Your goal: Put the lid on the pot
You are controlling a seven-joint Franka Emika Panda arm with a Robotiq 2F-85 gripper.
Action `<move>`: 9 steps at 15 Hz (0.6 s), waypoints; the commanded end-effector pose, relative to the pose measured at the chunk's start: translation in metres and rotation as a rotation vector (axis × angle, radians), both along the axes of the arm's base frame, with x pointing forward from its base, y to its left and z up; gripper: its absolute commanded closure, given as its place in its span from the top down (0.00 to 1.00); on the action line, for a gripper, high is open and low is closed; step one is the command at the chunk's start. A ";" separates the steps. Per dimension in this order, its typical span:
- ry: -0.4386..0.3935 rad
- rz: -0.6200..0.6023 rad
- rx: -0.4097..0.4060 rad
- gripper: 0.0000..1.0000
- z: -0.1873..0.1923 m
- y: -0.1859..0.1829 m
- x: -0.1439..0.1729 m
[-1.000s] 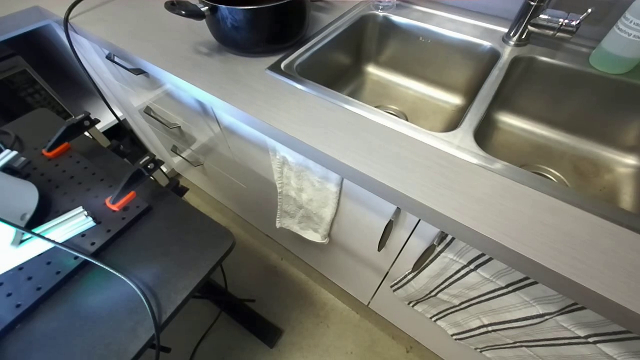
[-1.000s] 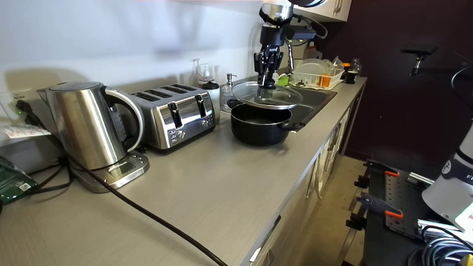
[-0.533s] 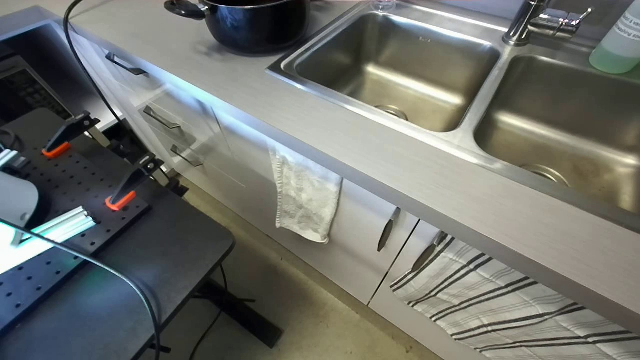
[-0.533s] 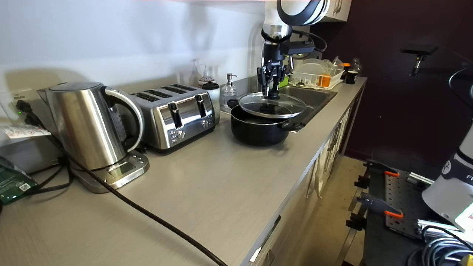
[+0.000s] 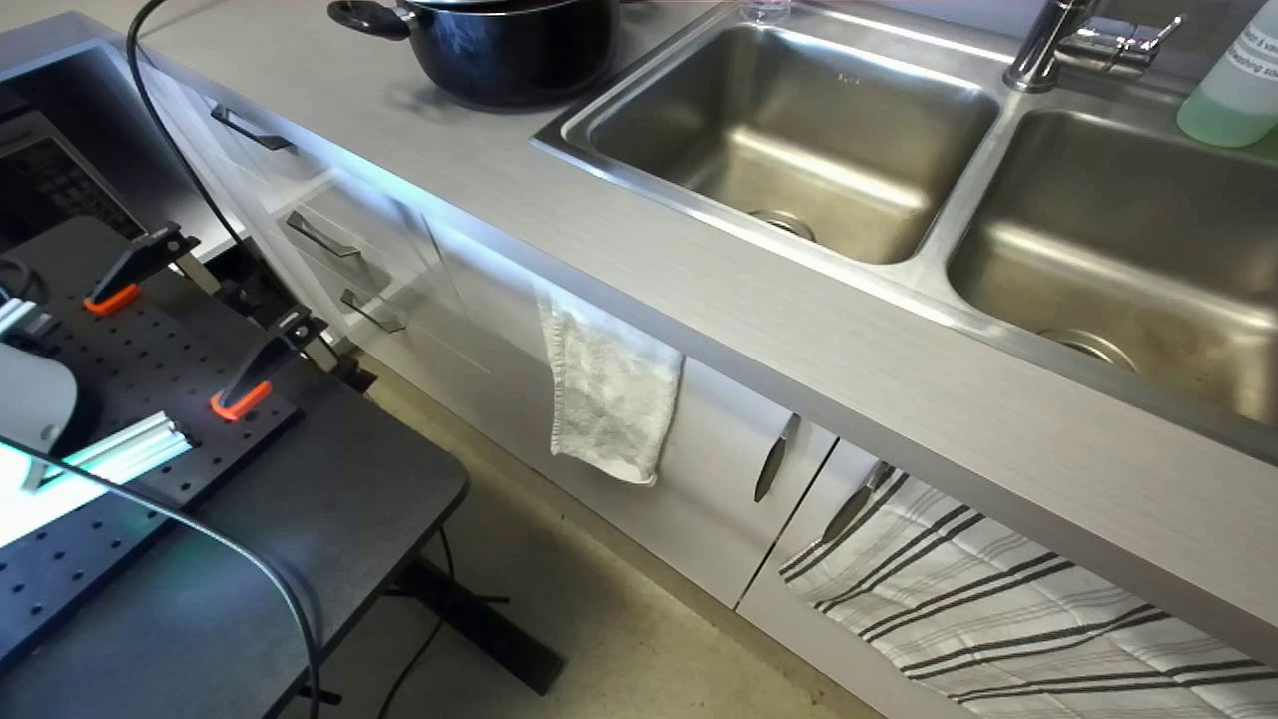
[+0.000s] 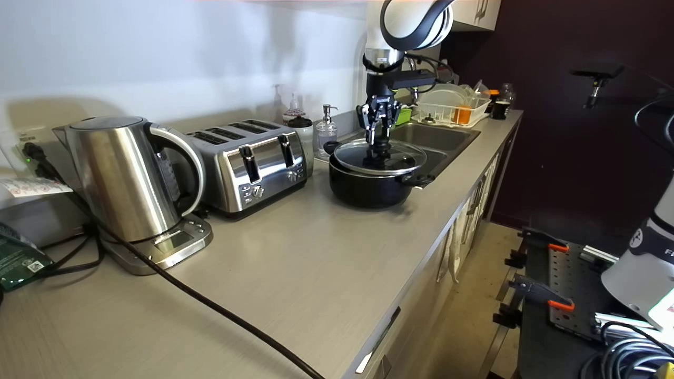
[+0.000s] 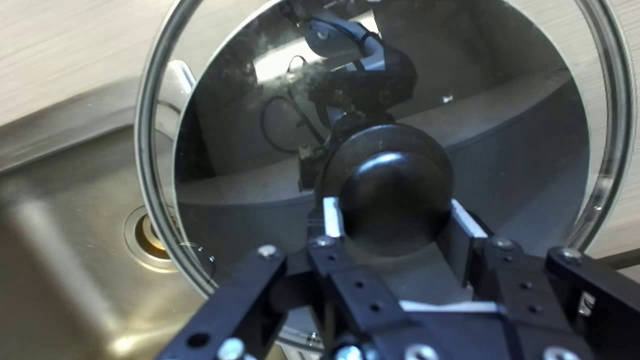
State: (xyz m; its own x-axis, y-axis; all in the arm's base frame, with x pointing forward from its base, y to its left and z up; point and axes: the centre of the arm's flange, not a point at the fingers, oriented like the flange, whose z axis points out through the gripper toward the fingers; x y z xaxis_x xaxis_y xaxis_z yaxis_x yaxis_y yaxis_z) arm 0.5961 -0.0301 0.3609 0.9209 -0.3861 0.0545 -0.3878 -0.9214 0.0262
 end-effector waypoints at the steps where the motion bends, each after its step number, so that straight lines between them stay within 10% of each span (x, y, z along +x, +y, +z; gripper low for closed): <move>1: -0.011 -0.041 0.003 0.24 0.006 -0.001 0.019; 9: -0.011 -0.076 0.009 0.24 0.002 -0.007 0.031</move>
State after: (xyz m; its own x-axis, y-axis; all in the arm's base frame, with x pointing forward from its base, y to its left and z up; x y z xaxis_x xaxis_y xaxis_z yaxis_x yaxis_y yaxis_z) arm 0.6144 -0.0364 0.3508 0.9021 -0.4279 0.0551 -0.4297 -0.9026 0.0259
